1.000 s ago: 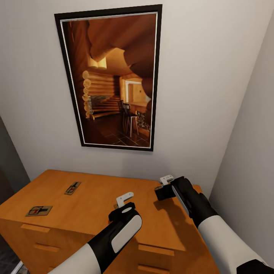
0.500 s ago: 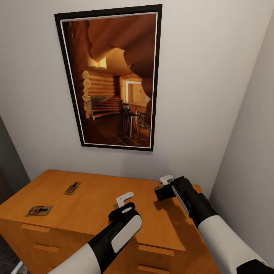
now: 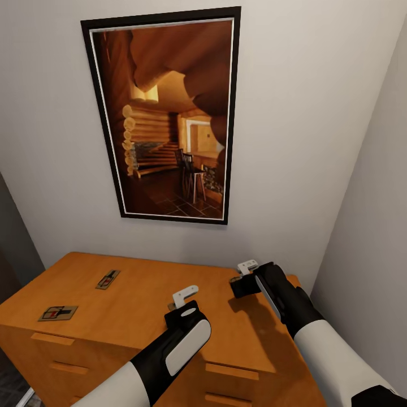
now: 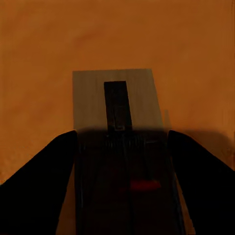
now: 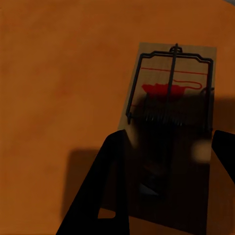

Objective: Take the four mousetraps from the cabinet in the bathroom and place them on the bathroom floor. Make sure all four end up on the same floor surface, and ensure that at least two of them are either under or directly next to the same bathroom sink.

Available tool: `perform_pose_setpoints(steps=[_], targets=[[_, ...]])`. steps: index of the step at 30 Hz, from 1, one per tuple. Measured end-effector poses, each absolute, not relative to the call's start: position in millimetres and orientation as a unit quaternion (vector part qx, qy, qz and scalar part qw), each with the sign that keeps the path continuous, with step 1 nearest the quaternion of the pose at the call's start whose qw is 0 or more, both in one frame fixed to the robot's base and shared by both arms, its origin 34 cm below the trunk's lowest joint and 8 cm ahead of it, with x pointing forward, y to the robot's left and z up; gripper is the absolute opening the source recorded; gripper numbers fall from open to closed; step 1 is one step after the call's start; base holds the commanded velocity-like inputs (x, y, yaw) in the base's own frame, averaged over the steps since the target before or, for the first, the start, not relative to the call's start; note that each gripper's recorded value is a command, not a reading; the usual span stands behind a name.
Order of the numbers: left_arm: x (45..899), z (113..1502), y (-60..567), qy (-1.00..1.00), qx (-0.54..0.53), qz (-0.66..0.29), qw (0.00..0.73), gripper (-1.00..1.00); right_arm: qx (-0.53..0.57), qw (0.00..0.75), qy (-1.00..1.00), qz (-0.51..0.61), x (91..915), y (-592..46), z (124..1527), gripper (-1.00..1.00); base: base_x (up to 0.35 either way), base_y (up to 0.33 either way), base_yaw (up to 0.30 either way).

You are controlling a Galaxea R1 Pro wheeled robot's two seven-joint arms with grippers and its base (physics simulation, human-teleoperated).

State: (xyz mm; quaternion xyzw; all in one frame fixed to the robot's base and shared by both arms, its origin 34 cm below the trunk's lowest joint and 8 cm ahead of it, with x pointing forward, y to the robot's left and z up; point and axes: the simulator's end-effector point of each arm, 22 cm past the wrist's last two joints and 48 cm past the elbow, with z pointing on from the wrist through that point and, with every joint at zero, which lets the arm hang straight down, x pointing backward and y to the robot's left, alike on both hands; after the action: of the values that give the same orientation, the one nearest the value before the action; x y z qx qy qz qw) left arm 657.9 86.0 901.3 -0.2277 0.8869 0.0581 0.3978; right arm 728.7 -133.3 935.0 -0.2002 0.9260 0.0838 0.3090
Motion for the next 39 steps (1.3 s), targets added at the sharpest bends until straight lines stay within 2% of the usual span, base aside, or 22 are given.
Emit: perform_pose_setpoints(steps=[39], targets=[[662.4, 903.2, 76.1, 0.888, -0.217, 0.037, 0.404, -1.0, -0.201, 0.309, 0.926, 0.083, 728.4, -133.0, 935.1, -1.0, 0.0, 0.0, 0.0]])
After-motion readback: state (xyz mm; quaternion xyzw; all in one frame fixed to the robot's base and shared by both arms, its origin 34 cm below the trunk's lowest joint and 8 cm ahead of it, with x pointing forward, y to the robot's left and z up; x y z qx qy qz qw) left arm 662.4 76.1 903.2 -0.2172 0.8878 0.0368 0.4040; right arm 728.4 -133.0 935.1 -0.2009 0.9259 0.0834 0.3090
